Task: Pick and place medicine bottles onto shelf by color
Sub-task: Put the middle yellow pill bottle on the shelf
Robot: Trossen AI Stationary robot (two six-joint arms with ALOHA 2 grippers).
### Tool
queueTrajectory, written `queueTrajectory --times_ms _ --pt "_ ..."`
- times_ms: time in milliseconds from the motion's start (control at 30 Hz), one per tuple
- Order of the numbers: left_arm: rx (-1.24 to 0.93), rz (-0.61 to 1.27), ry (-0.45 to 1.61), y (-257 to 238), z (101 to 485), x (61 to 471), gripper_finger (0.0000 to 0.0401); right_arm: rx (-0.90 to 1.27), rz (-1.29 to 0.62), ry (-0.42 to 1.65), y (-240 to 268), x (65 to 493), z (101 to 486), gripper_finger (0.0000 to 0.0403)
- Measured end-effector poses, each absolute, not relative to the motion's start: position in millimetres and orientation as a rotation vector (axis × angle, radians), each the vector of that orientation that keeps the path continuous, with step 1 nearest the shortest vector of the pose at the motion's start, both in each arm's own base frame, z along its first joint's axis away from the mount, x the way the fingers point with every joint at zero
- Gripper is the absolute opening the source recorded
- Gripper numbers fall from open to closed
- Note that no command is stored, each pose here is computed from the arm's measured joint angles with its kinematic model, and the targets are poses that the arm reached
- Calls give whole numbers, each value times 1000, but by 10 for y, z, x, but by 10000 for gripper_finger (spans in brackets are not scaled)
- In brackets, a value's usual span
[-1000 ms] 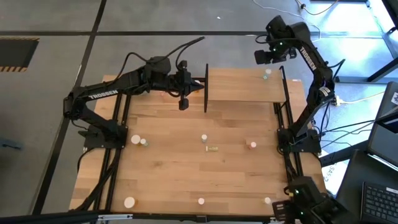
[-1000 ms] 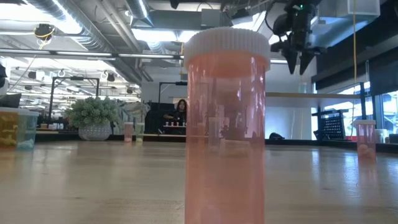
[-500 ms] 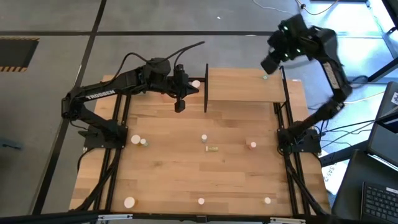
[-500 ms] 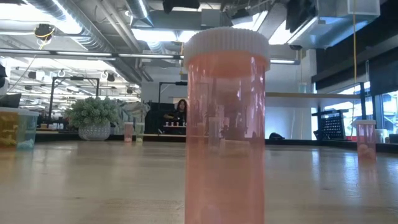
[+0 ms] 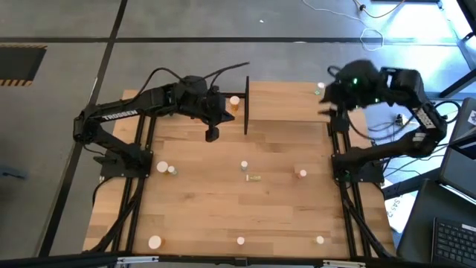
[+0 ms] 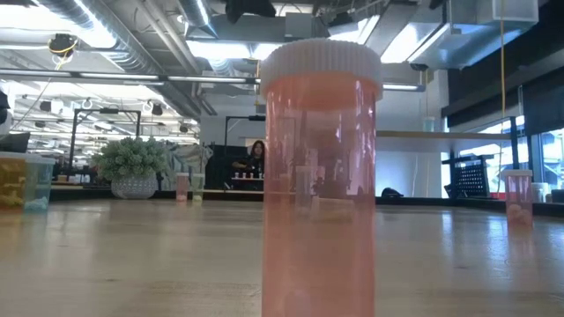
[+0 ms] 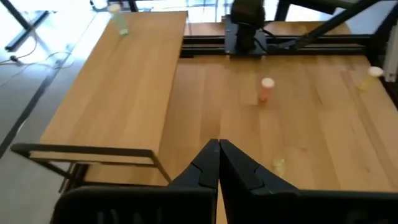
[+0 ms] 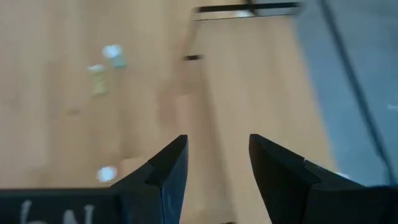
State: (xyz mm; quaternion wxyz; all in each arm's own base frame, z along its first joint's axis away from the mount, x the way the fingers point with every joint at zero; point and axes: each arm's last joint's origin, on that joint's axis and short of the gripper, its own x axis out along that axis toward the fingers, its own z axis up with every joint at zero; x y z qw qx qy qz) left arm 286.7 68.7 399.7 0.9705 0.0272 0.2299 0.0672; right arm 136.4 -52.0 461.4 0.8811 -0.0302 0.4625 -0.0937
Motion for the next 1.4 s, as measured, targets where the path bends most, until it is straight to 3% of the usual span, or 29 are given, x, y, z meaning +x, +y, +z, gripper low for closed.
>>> queueTrajectory --times_ms 367,767,933,1400 --pt "41 84 477 515 3992 2883 0 -45 32 987 -66 1811 4072 173" --pt "15 47 523 384 3951 2880 0 206 61 1140 237 1857 3705 173" --pt "-101 77 580 381 3901 2849 0 272 23 1124 245 1933 3583 173" --pt "-90 37 661 257 3839 2818 0 71 194 950 293 2298 3151 173"
